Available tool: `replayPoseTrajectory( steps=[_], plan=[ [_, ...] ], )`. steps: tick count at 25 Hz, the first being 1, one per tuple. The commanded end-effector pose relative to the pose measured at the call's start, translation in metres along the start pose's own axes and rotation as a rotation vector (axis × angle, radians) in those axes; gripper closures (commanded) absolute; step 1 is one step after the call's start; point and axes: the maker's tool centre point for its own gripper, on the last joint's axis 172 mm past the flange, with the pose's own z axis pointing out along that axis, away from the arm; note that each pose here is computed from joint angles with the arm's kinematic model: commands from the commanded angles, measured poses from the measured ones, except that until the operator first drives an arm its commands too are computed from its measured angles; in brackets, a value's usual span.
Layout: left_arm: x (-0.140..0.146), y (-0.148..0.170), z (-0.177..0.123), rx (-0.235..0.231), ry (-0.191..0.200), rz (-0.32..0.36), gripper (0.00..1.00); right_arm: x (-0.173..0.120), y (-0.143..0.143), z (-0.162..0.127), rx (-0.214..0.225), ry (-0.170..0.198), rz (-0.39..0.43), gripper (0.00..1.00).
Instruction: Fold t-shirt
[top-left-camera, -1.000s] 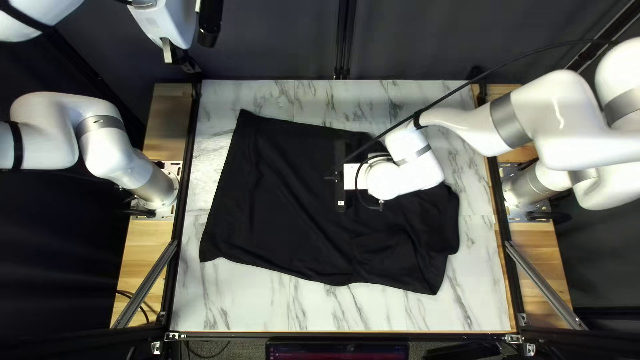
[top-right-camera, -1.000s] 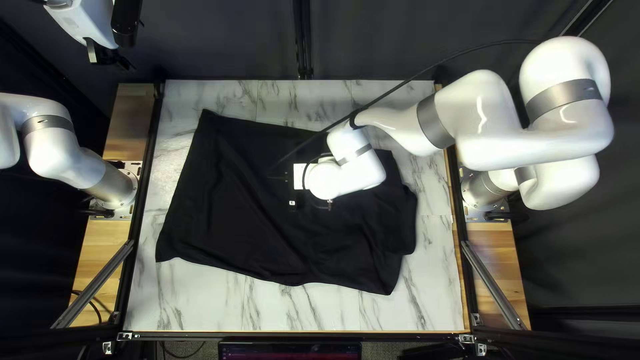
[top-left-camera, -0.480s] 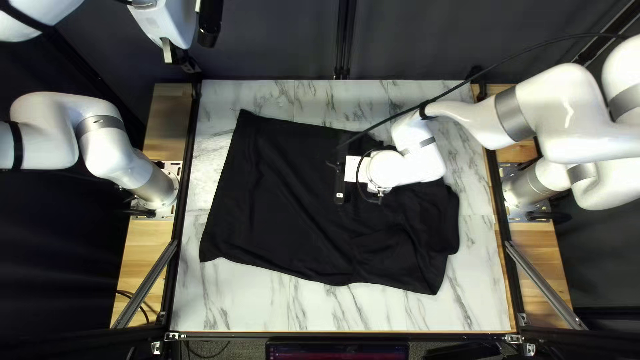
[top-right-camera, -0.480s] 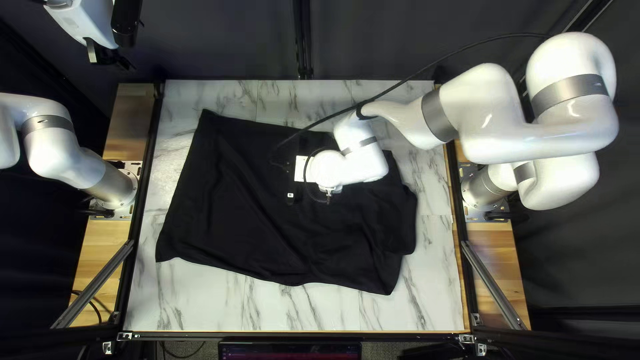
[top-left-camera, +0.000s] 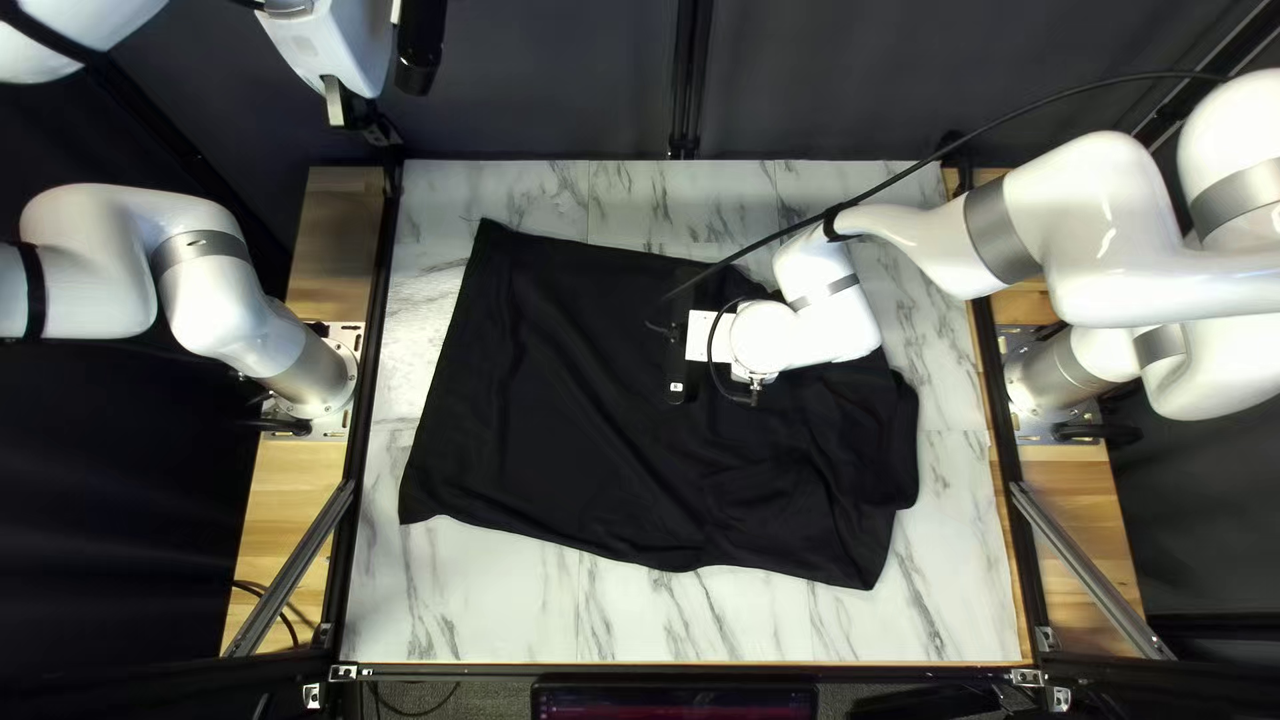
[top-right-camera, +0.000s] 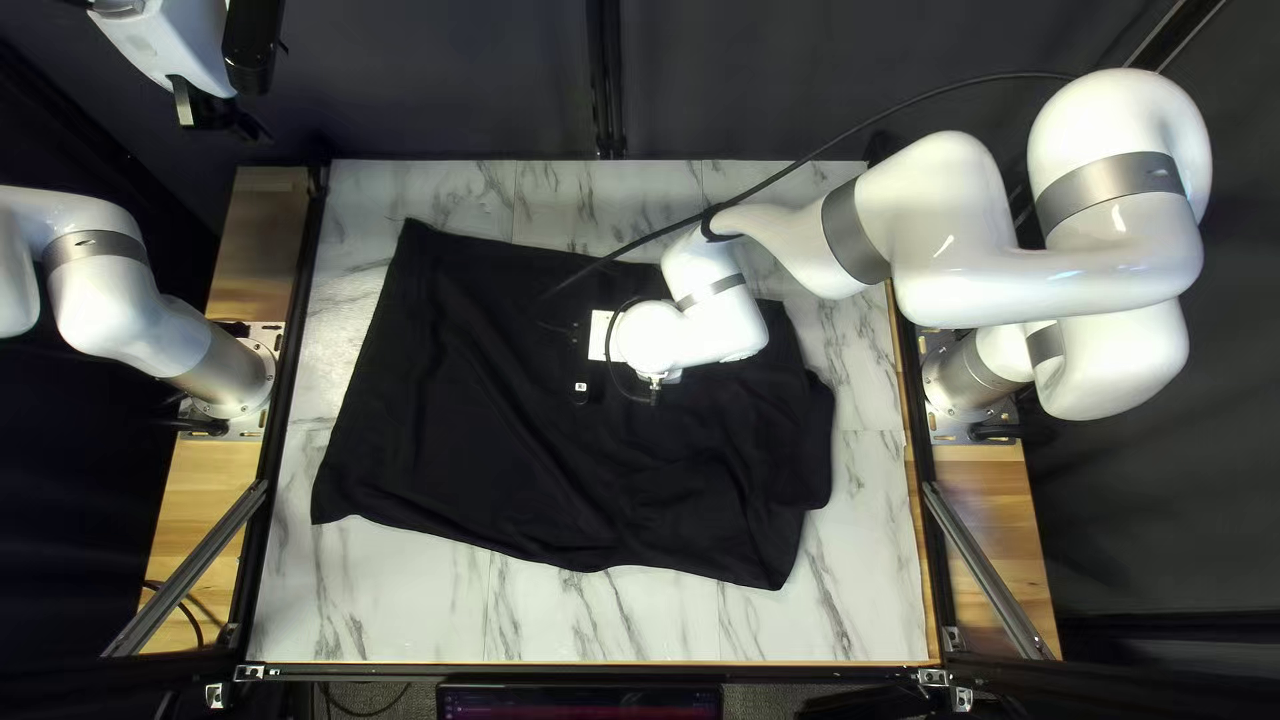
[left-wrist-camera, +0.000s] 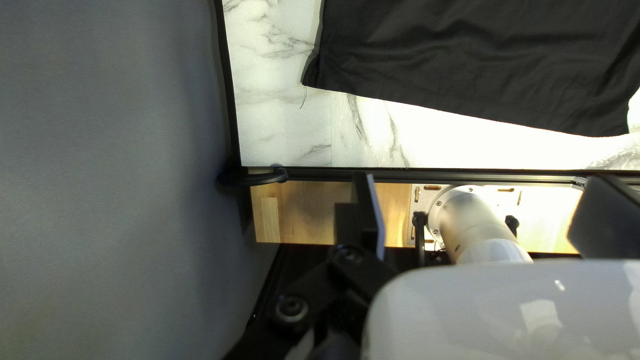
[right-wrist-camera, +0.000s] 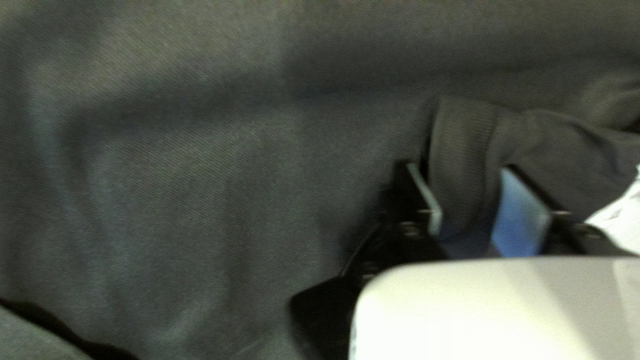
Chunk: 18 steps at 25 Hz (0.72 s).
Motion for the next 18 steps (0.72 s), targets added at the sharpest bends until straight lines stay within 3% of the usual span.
replayPoseTrajectory(
  steps=[1,18],
  plan=[
    [0.000,0.000,0.000,0.000,0.000,0.000,0.00,-0.004,0.003,-0.011,-0.011,0.003,0.006,1.00],
    [0.000,0.000,0.000,0.000,0.000,0.000,0.00,-0.018,-0.011,-0.077,-0.049,0.047,-0.006,1.00]
  ],
)
